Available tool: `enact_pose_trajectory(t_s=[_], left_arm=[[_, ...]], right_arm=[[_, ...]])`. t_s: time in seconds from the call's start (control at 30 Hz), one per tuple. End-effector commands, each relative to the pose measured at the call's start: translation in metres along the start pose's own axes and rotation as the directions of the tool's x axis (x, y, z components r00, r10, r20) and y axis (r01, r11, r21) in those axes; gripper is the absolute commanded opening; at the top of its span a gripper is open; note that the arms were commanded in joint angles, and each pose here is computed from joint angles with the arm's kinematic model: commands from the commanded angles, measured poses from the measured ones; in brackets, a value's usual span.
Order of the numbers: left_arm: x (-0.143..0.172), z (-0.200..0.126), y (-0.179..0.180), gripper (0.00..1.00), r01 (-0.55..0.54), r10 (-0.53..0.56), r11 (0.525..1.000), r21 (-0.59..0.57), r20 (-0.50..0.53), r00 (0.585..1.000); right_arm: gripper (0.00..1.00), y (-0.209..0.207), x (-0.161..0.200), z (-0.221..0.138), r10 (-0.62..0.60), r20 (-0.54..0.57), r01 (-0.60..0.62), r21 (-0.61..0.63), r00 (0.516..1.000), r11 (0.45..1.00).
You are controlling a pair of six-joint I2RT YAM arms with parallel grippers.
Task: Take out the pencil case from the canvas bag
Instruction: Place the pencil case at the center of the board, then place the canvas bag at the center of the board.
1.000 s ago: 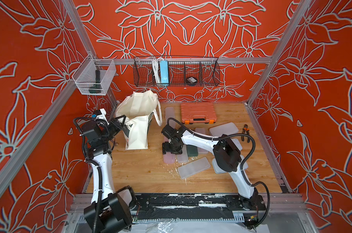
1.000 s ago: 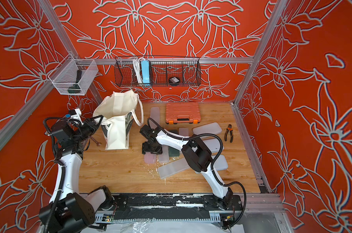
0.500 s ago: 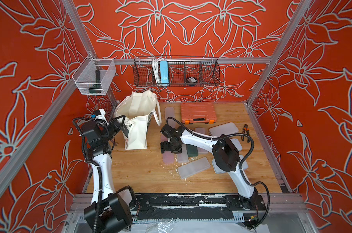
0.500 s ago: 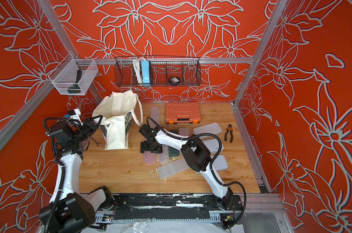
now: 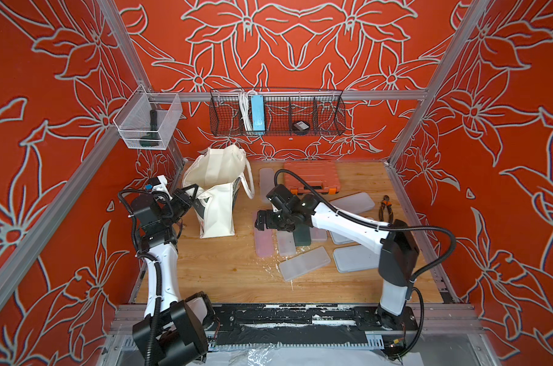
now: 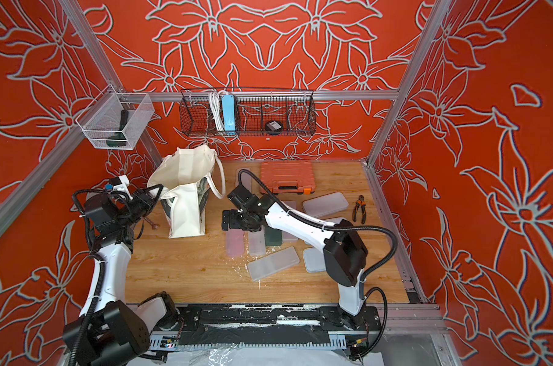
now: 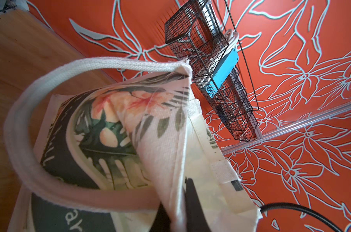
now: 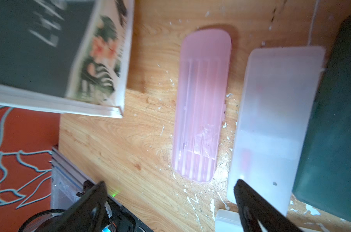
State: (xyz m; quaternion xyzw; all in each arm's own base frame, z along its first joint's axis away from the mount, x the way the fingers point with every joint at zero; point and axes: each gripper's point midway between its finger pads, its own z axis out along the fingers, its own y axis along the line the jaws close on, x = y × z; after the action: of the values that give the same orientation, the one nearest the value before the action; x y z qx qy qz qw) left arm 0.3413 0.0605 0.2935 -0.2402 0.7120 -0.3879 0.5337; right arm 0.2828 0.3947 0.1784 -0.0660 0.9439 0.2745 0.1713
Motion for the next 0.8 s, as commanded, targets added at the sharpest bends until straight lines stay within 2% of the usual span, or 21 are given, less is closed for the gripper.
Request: enact_pose_trajectory(t_s=[0.0,0.3,0.67,0.77], left_arm=[[-0.014,0.001,-0.013,0.00,-0.033,0.031,0.998,0.061,0.046,0.998],[-0.018,0.015,0.005,0.00,-0.007,0.003,0.997,0.078,0.053,0.999],[-0.020,0.049,0.039,0.00,0.022,-0.024,0.997,0.069,0.018,1.000],[-0.016,0.062,0.043,0.00,-0.001,0.002,0.997,0.077,-0.007,1.000]], right_arm=[[0.98,0.002,-0.005,-0.022,-0.053,0.075,0.054,-0.010,0.996,0.999],[0.98,-0.013,0.003,-0.070,-0.075,0.159,0.079,-0.015,0.984,0.997],[0.98,-0.028,0.016,-0.089,-0.066,0.218,0.079,-0.049,0.974,0.996],[0.98,-0.032,0.018,-0.091,-0.074,0.223,0.085,-0.040,0.972,0.996]])
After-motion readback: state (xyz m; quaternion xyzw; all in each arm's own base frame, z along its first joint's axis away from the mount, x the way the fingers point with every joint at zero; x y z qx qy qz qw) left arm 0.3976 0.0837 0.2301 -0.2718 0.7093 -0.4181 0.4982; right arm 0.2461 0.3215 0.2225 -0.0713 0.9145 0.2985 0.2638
